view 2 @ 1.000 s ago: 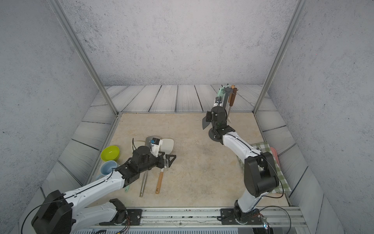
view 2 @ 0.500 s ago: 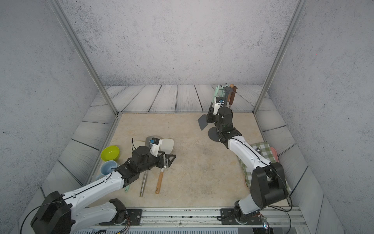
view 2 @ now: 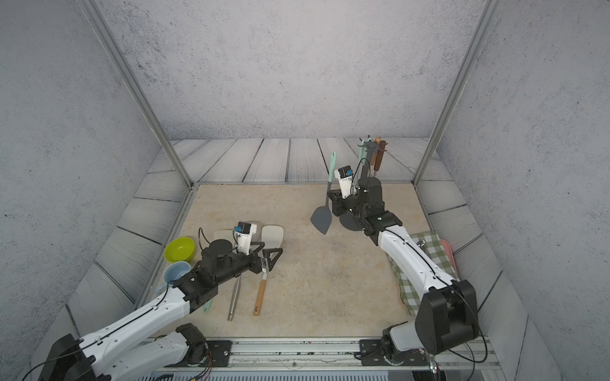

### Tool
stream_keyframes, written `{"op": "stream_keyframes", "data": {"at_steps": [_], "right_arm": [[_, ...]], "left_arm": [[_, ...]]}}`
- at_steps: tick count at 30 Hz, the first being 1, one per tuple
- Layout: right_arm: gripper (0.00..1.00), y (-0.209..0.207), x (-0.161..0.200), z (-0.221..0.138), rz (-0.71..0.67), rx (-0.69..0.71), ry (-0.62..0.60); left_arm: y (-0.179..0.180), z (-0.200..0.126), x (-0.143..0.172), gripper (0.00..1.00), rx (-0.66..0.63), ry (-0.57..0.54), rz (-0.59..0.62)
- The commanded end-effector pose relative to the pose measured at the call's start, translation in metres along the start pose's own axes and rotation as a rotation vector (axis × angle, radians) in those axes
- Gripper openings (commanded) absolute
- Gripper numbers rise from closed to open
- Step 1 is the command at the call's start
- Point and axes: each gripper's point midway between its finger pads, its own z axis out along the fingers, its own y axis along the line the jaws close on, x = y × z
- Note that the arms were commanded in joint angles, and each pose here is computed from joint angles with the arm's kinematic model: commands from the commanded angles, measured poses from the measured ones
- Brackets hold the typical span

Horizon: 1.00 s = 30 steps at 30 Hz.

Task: Take the spatula off the kitchen utensil rack
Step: Take off the spatula from the rack, then place the spatula at the center of the board.

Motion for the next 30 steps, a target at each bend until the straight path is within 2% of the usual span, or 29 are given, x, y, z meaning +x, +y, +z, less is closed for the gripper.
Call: {"op": "stream_keyframes", "data": {"at_steps": [1, 8, 13, 20, 23, 30], "right_arm": [[0.00, 0.023, 0.028, -0.007, 0.013, -0.092, 0.098], [0.00, 0.057, 0.070, -0.007, 0.031, -0.169, 0.183], [0.00, 0.075, 0.087, -0.006, 0.017, -0.214, 0.237], [0.00, 0.089, 0.089, -0.008, -0.013, -0.246, 0.267], [0.00, 0.093, 0.088, -0.010, -0.016, -0.254, 0.274], [0.00, 0.100, 0.093, -0.007, -0.032, -0.273, 0.303]], "left_arm": [[0.005, -0.009, -0.003, 0.99, -0.035, -0.036, 0.020], [0.007, -0.014, -0.014, 0.99, -0.060, -0.074, 0.024], [-0.012, -0.007, -0.043, 0.99, -0.045, -0.038, -0.033], [-0.043, 0.021, -0.084, 0.99, 0.005, 0.054, -0.087], [-0.047, 0.038, -0.088, 0.96, 0.005, 0.115, -0.097], [-0.061, 0.068, -0.101, 0.93, 0.068, 0.159, -0.135]]}}
